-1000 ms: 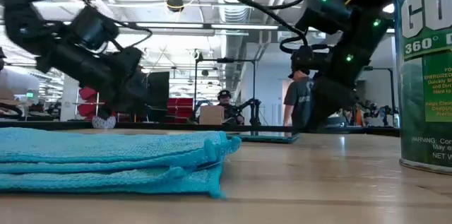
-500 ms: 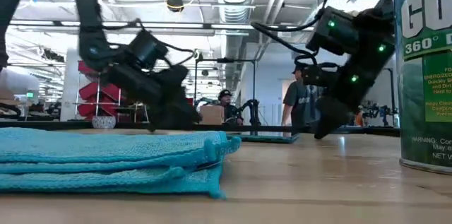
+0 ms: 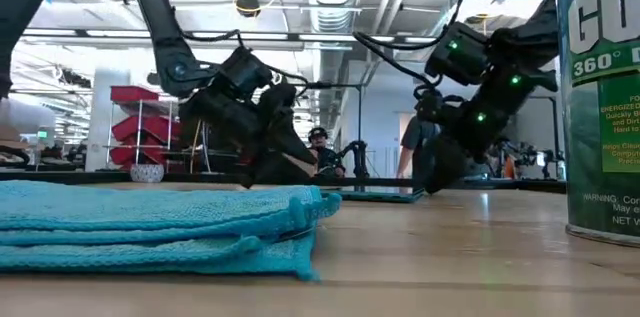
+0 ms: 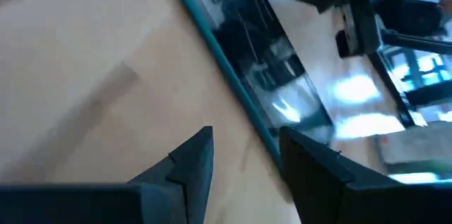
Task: Apply microfiber cloth
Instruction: Spray the front of the blue tablet with the spray bottle
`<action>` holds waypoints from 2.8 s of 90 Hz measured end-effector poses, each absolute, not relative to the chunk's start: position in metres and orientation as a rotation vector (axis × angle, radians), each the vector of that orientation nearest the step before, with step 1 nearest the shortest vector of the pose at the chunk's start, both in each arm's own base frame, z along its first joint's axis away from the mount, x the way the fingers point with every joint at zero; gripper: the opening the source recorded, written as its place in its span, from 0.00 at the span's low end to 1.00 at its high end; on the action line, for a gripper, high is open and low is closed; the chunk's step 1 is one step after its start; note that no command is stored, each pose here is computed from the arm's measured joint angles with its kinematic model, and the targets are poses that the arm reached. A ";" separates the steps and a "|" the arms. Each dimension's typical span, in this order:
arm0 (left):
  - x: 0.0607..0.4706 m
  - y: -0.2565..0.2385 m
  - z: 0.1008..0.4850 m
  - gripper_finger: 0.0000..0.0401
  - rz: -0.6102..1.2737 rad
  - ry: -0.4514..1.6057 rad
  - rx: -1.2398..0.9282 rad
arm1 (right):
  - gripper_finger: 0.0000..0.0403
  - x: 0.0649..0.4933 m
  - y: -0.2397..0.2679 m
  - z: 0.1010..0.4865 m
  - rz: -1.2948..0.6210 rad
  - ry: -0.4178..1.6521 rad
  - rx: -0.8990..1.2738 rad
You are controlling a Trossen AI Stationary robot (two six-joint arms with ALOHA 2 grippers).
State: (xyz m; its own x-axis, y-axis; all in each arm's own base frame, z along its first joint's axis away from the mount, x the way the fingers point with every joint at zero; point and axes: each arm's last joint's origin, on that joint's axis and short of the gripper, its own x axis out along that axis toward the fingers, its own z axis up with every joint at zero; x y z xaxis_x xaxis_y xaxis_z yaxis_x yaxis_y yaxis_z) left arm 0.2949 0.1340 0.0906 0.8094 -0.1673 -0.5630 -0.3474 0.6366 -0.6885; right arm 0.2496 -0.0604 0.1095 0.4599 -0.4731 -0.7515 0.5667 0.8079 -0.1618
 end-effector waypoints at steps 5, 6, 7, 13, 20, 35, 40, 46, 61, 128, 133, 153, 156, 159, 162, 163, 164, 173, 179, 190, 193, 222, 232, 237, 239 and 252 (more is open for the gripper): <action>0.296 0.134 0.091 0.35 0.101 0.642 -0.940 | 0.00 0.250 -0.058 0.109 -0.617 0.891 0.127; 0.296 0.134 0.092 0.35 0.097 0.643 -0.950 | 0.00 0.250 -0.057 0.109 -0.613 0.890 0.129; 0.296 0.134 0.092 0.35 0.098 0.643 -0.959 | 0.00 0.251 -0.056 0.109 -0.610 0.890 0.132; 0.297 0.135 0.093 0.35 0.108 0.642 -0.999 | 0.00 0.252 -0.051 0.110 -0.588 0.884 0.150; 0.299 0.136 0.094 0.35 0.116 0.659 -1.014 | 0.00 0.253 -0.045 0.110 -0.560 0.878 0.170; 0.302 0.136 0.095 0.35 0.124 0.703 -1.024 | 0.00 0.254 -0.036 0.109 -0.521 0.884 0.186; 0.302 0.136 0.095 0.35 0.126 0.704 -1.026 | 0.00 0.254 -0.035 0.109 -0.517 0.893 0.192; 0.302 0.136 0.095 0.35 0.134 0.708 -1.028 | 0.00 0.252 -0.034 0.108 -0.519 0.921 0.203; 0.300 0.136 0.093 0.35 0.147 0.729 -1.034 | 0.00 0.248 -0.027 0.105 -0.500 0.982 0.211; 0.298 0.142 0.092 0.35 0.266 0.712 -1.005 | 0.00 0.262 -0.035 0.096 -0.409 0.937 0.274; 0.297 0.144 0.092 0.35 0.274 0.709 -1.013 | 0.00 0.267 -0.032 0.092 -0.401 0.932 0.272; 0.295 0.148 0.093 0.35 0.282 0.696 -1.035 | 0.00 0.279 -0.021 0.091 -0.362 0.906 0.255; 0.295 0.148 0.093 0.35 0.276 0.697 -1.042 | 0.00 0.281 -0.021 0.093 -0.354 0.907 0.251; 0.295 0.148 0.093 0.35 0.265 0.699 -1.045 | 0.00 0.282 -0.022 0.094 -0.345 0.909 0.248; 0.295 0.148 0.093 0.35 0.258 0.701 -1.046 | 0.00 0.283 -0.023 0.094 -0.333 0.911 0.247; 0.295 0.148 0.093 0.35 0.256 0.702 -1.046 | 0.00 0.284 -0.023 0.094 -0.330 0.912 0.247; 0.295 0.147 0.093 0.35 0.254 0.704 -1.047 | 0.00 0.284 -0.023 0.095 -0.327 0.912 0.246; 0.296 0.145 0.092 0.35 0.245 0.711 -1.032 | 0.00 0.286 -0.027 0.096 -0.316 0.912 0.242; 0.297 0.143 0.092 0.35 0.238 0.723 -1.024 | 0.00 0.286 -0.028 0.097 -0.309 0.912 0.238; 0.299 0.143 0.084 0.35 0.236 0.753 -1.039 | 0.00 0.286 -0.028 0.097 -0.307 0.912 0.231; 0.301 0.144 0.081 0.35 0.238 0.760 -1.047 | 0.00 0.286 -0.028 0.097 -0.308 0.912 0.230; 0.320 0.151 0.082 0.35 0.156 0.924 -1.059 | 0.00 0.286 -0.028 0.096 -0.307 0.922 0.230; 0.322 0.152 0.081 0.35 0.174 0.972 -1.021 | 0.00 0.286 -0.026 0.096 -0.307 0.921 0.240; 0.323 0.153 0.082 0.35 0.177 0.970 -1.013 | 0.00 0.286 -0.026 0.096 -0.307 0.919 0.240; 0.323 0.153 0.083 0.35 0.176 0.965 -1.012 | 0.00 0.286 -0.026 0.096 -0.307 0.918 0.240; 0.326 0.153 0.083 0.35 0.181 0.945 -0.992 | 0.00 0.287 -0.027 0.097 -0.308 0.910 0.244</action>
State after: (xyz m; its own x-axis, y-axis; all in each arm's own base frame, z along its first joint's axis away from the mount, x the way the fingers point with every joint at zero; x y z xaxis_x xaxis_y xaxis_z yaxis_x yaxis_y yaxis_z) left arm 0.3260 0.1529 0.0830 0.6062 -0.2704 -0.7479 -0.5273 0.5674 -0.6325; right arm 0.2868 -0.0265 0.0967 0.5755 -0.1575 -0.8025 0.3618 0.9291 0.0771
